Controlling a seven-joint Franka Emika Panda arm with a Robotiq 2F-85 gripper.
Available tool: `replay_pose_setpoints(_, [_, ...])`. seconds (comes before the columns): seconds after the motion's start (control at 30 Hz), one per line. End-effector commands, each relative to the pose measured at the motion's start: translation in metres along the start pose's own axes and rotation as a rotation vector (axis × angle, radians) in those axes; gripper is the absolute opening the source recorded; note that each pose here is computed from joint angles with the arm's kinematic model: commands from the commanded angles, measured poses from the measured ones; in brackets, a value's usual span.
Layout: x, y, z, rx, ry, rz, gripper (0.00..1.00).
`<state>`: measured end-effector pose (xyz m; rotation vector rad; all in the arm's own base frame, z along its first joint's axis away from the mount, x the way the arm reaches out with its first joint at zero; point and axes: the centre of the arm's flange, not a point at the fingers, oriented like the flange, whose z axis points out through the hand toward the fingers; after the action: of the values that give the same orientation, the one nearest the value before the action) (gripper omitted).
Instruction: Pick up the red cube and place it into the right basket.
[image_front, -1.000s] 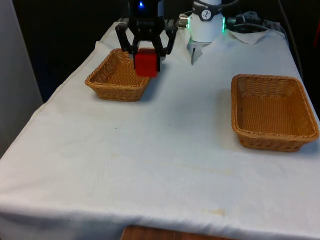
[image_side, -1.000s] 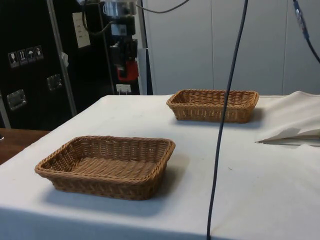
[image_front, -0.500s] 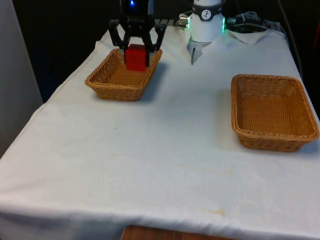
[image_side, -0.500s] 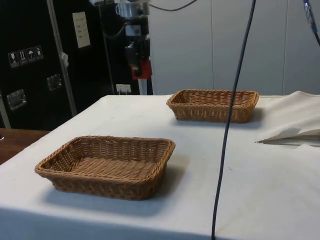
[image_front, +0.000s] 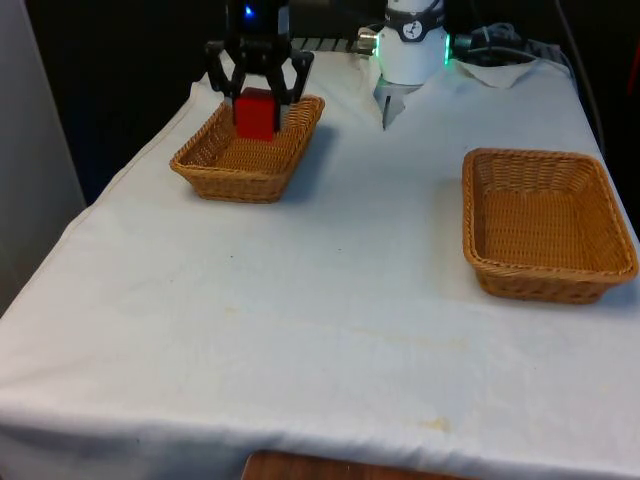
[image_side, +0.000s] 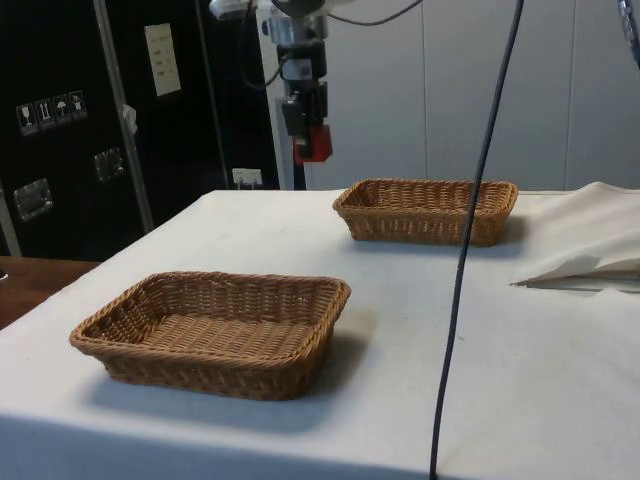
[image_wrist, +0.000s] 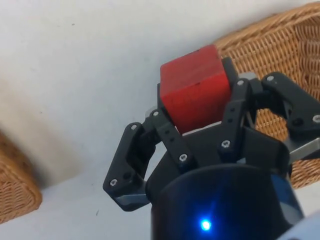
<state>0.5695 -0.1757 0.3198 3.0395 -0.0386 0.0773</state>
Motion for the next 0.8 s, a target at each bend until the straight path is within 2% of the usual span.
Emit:
replay_pose_setpoints(0.0, [-0.006,0.004,0.002,-0.01,0.011,-0.003,0.01])
replay_pose_setpoints(0.2, [-0.025,0.012,0.015,-0.008,0.027,0.0,0.01])
replay_pose_setpoints(0.23, [-0.023,0.011,0.016,-0.008,0.014,0.003,0.01])
replay_pose_setpoints(0.27, [-0.027,0.012,0.016,-0.008,0.029,0.0,0.01])
replay_pose_setpoints(0.43, [-0.045,0.02,0.027,-0.01,0.04,0.004,0.01])
replay_pose_setpoints(0.47, [-0.044,0.019,0.029,-0.014,0.026,0.007,0.01])
replay_pose_setpoints(0.5, [-0.048,0.021,0.028,-0.011,0.042,0.005,0.01])
replay_pose_setpoints(0.63, [-0.062,0.026,0.035,-0.014,0.048,0.007,0.01])
replay_pose_setpoints(0.7, [-0.069,0.029,0.039,-0.017,0.05,0.009,0.01])
replay_pose_setpoints(0.73, [-0.064,0.028,0.04,-0.021,0.035,0.01,0.01])
replay_pose_setpoints(0.77, [-0.071,0.031,0.041,-0.018,0.052,0.01,0.01])
